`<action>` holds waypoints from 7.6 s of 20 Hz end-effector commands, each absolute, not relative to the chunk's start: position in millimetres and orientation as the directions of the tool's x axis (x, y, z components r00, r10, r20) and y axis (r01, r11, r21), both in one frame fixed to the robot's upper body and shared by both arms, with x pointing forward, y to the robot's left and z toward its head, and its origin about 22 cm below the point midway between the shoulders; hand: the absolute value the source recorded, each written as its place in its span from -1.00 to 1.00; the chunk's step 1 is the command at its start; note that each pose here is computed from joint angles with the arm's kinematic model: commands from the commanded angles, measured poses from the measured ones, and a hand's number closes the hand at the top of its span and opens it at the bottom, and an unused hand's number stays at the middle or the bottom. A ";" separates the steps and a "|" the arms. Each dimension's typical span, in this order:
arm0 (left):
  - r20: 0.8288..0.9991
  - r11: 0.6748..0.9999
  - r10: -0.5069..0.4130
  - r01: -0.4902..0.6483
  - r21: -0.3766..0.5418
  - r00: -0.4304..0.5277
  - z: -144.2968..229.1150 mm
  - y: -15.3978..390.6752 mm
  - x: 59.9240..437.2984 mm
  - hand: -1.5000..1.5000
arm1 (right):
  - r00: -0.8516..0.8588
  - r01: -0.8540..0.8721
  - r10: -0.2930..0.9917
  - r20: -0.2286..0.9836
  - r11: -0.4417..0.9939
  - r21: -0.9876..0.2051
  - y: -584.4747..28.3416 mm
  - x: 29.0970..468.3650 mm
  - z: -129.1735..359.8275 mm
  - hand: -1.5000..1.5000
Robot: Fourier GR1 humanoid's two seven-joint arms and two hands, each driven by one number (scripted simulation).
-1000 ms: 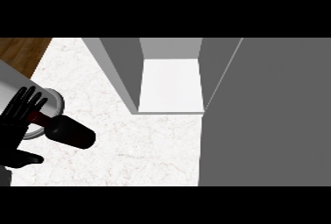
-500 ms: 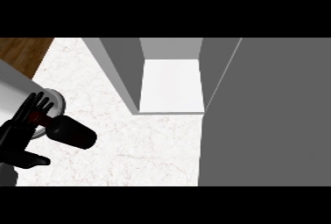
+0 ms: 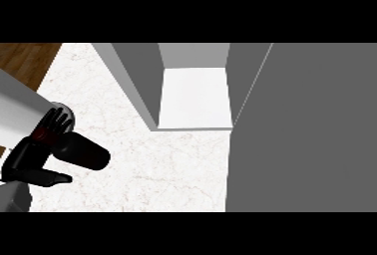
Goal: Pick up the wine, place it into the cabinet and close the cabinet
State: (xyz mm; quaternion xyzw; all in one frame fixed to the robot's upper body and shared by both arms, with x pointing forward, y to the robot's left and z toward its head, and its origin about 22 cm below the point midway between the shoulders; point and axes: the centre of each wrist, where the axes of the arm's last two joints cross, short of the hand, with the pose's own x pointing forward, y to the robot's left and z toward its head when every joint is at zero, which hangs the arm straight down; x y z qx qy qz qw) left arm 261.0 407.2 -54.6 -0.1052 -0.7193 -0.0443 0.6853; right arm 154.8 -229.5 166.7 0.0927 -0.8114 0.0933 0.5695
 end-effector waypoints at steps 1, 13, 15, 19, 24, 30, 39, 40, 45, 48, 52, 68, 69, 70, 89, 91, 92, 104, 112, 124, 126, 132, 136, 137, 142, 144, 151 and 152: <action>0.993 0.971 0.120 0.209 -0.113 -0.021 -69.9 407.5 260.0 -1.00 | -0.327 -0.256 -0.049 0.944 0.966 -0.039 -222.1 154.3 176.4 -1.00; 0.990 0.967 0.139 0.213 -0.140 0.018 -100.9 400.7 258.7 -1.00 | -0.331 -0.253 -0.019 0.944 0.965 -0.069 -233.1 163.1 164.7 -1.00; 0.986 0.968 0.167 0.184 -0.168 0.019 -109.1 388.4 262.7 -1.00 | -0.351 -0.263 -0.039 0.936 0.963 -0.059 -235.9 151.7 163.5 -1.00; 0.972 0.951 0.231 0.201 -0.233 0.034 -118.5 385.9 253.5 -1.00 | -0.342 -0.242 -0.021 0.939 0.968 -0.067 -226.8 157.5 163.4 -1.00; 0.956 0.934 0.290 0.206 -0.292 0.043 -125.4 389.8 240.6 -1.00 | -0.356 -0.247 -0.037 0.934 0.967 -0.056 -227.8 156.9 163.4 -1.00; 0.955 0.927 0.291 0.230 -0.296 0.058 -133.3 373.8 241.6 -1.00 | -0.343 -0.249 -0.040 0.939 0.967 -0.050 -232.6 151.7 166.9 -1.00; 0.950 0.914 0.306 0.258 -0.312 0.066 -119.6 388.2 252.6 1.00 | -0.348 -0.252 -0.038 0.937 0.966 -0.054 -223.5 152.9 165.6 -1.00; 0.953 0.920 0.297 0.250 -0.302 0.061 -126.3 383.9 246.1 1.00 | -0.354 -0.267 -0.015 0.935 0.960 -0.086 -235.0 146.0 171.2 -1.00; 0.962 0.919 0.268 0.285 -0.272 0.051 -128.4 370.3 252.0 1.00 | -0.352 -0.244 -0.028 0.935 0.968 -0.063 -236.4 164.2 160.4 -1.00; 0.962 0.948 0.271 0.166 -0.272 0.029 -160.0 343.1 217.7 1.00 | -0.342 -0.232 -0.008 0.940 0.970 -0.077 -239.1 147.1 172.2 -1.00; 0.960 0.960 0.280 0.004 -0.280 -0.021 -190.9 309.7 170.5 1.00 | -0.343 -0.205 -0.013 0.939 0.977 -0.062 -232.9 161.4 160.4 -1.00; 0.892 0.909 0.414 0.134 -0.395 -0.183 -142.6 252.2 194.1 1.00 | -0.340 -0.221 -0.013 0.940 0.973 -0.067 -227.8 152.7 156.5 -1.00; 0.895 0.912 0.406 0.148 -0.383 -0.184 -126.9 257.7 196.1 1.00 | -0.329 -0.209 -0.020 0.944 0.977 -0.053 -235.4 158.5 162.5 -1.00; 0.899 0.911 0.406 0.151 -0.384 -0.163 -132.8 256.7 168.9 1.00 | -0.337 -0.211 -0.033 0.941 0.977 -0.041 -242.6 171.2 149.0 -1.00; 0.880 0.902 0.427 0.168 -0.398 -0.209 40.1 179.8 219.7 1.00 | -0.324 -0.239 -0.042 0.945 0.970 -0.039 -229.6 157.0 155.9 -1.00; 0.878 0.907 0.419 0.162 -0.390 -0.231 49.5 170.0 233.6 1.00 | -0.335 -0.230 -0.051 0.941 0.973 -0.029 -237.4 166.9 148.3 -1.00; 0.888 0.912 0.403 0.171 -0.372 -0.220 28.6 159.6 225.6 1.00 | -0.322 -0.229 -0.004 0.947 0.971 -0.073 -241.0 158.6 145.0 -1.00; 0.927 0.961 0.272 0.130 -0.246 -0.259 44.4 118.3 290.4 1.00 | -0.330 -0.215 -0.021 0.944 0.975 -0.053 -241.9 159.4 154.1 -1.00; 0.961 0.983 0.172 0.096 -0.154 -0.215 23.8 96.7 298.4 1.00 | -0.333 -0.212 -0.014 0.943 0.975 -0.061 -234.0 164.3 141.9 -1.00; 0.973 0.988 0.157 0.031 -0.154 -0.167 -26.5 84.6 310.7 1.00 | -0.331 -0.229 -0.022 0.943 0.972 -0.058 -248.0 174.1 154.1 -1.00; 0.970 0.985 0.171 0.033 -0.168 -0.173 -23.0 88.2 303.7 1.00 | -0.329 -0.216 -0.029 0.944 0.975 -0.045 -247.7 176.3 148.8 -1.00; 0.972 0.981 0.195 0.014 -0.195 -0.128 -23.8 82.8 315.2 1.00 | -0.332 -0.231 -0.027 0.943 0.971 -0.054 -250.7 169.5 145.7 -1.00; 0.948 0.958 0.286 0.024 -0.286 -0.143 -24.3 94.5 343.0 1.00 | -0.311 -0.242 -0.022 0.950 0.969 -0.057 -240.9 185.3 150.5 -1.00; 0.946 0.956 0.290 0.002 -0.292 -0.144 -44.7 101.2 335.5 1.00 | -0.315 -0.241 -0.033 0.949 0.969 -0.046 -238.5 183.0 138.8 -1.00; 0.944 0.954 0.300 0.032 -0.298 -0.135 -58.9 102.4 328.9 1.00 | -0.317 -0.233 -0.035 0.948 0.972 -0.042 -245.5 175.1 144.8 -1.00; 0.946 0.955 0.295 0.026 -0.295 -0.131 -47.1 107.9 353.4 1.00 | -0.320 -0.249 -0.035 0.947 0.967 -0.049 -239.4 170.6 140.5 -1.00; 0.949 0.955 0.297 0.031 -0.295 -0.104 -43.1 94.1 354.1 1.00 | -0.332 -0.243 -0.024 0.943 0.968 -0.061 -251.0 184.1 146.6 -1.00; 0.945 0.953 0.303 0.024 -0.303 -0.122 -29.2 94.5 371.0 1.00 | -0.314 -0.266 -0.047 0.948 0.963 -0.041 -241.3 169.9 128.7 -1.00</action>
